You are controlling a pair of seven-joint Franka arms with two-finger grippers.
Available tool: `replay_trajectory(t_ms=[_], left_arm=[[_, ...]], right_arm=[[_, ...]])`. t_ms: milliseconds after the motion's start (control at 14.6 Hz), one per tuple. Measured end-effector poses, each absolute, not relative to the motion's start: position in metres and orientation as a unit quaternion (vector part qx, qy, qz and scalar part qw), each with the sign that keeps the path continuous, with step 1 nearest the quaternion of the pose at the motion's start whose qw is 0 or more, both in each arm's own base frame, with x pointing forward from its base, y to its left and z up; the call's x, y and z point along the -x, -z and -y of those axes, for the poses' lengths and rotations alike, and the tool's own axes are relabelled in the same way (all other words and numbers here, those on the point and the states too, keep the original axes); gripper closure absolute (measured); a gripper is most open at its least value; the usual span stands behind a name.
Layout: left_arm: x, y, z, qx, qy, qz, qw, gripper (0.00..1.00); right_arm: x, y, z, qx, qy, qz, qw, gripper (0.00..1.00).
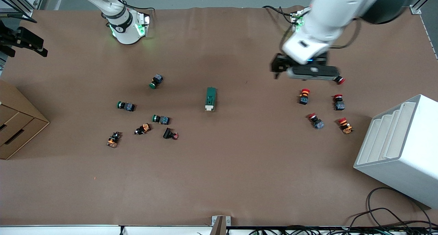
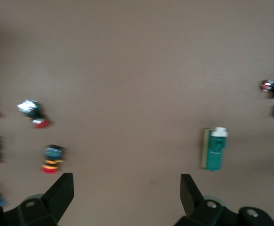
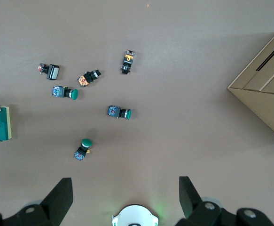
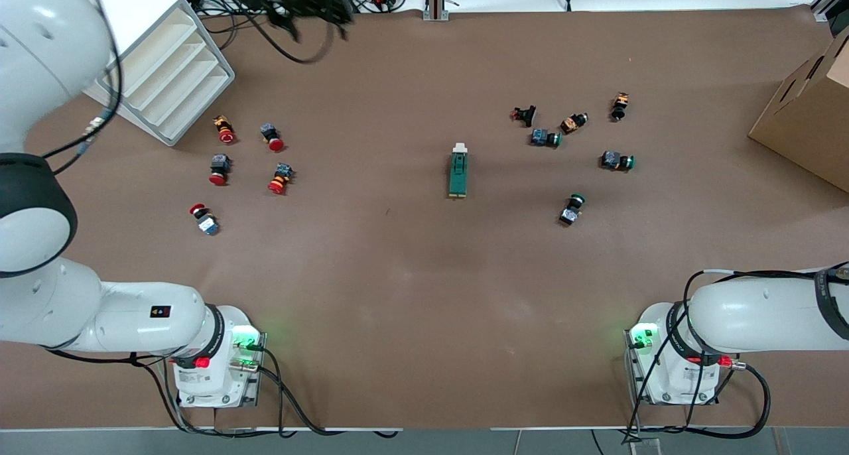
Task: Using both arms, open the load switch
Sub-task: 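Move the left gripper over the green load switch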
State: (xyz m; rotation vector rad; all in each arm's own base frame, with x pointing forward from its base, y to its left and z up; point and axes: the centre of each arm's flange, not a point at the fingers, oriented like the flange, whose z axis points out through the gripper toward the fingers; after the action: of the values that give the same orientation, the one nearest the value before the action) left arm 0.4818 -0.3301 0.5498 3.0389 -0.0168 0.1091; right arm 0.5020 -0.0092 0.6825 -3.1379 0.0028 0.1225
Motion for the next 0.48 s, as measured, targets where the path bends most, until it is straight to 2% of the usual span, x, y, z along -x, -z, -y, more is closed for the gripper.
replay_trajectory(t_ms=[274,479], left_arm=[[-0.426,-0.485,0.421,-0.995,-0.06,-0.018,0.078,0.0],[-0.379,-0.432,0.474,-0.995,-0.081,-0.02,0.048,0.0]], right_arm=[[-0.502,-0.683,0.009,0.999,-0.039,-0.001,0.001,0.0],[-0.502,-0.683,0.009,0.999,-0.039,-0.001,0.001,0.0]])
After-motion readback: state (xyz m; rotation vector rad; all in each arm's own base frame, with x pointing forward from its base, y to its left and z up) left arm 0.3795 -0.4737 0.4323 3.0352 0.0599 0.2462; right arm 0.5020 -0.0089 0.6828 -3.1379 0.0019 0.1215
